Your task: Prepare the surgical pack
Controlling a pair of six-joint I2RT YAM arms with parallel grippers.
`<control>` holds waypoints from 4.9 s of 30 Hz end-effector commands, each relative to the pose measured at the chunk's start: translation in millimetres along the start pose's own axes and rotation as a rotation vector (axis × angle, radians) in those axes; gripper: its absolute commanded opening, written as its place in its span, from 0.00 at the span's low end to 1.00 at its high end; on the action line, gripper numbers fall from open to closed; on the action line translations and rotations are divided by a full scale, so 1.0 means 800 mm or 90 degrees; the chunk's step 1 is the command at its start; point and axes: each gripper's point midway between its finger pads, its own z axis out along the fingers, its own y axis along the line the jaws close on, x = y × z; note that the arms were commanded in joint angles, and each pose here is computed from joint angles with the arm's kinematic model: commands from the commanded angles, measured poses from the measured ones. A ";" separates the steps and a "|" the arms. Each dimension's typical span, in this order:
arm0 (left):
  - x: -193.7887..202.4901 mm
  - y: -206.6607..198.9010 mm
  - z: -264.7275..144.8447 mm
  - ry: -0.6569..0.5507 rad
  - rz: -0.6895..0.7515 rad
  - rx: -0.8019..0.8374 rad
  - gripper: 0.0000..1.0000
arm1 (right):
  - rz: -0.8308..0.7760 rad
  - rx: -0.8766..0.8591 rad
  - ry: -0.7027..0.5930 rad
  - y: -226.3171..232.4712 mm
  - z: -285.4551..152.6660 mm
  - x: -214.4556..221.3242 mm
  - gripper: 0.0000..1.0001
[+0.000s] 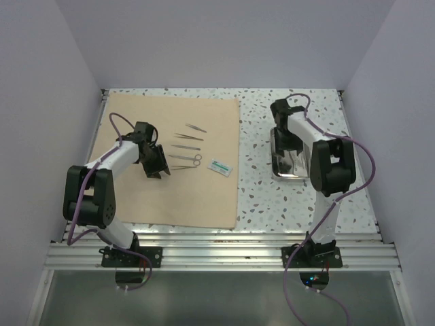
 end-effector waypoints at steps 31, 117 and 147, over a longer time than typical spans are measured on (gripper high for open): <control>0.022 0.011 -0.048 -0.058 0.042 0.029 0.46 | -0.542 -0.132 -0.227 0.358 -0.117 0.059 0.48; -0.007 -0.065 -0.029 0.001 -0.284 0.075 0.55 | -0.130 -0.256 -0.121 0.113 -0.179 0.055 0.57; -0.026 -0.106 0.065 0.002 -0.716 -0.169 0.49 | -0.154 -0.313 -0.174 0.079 -0.200 0.116 0.59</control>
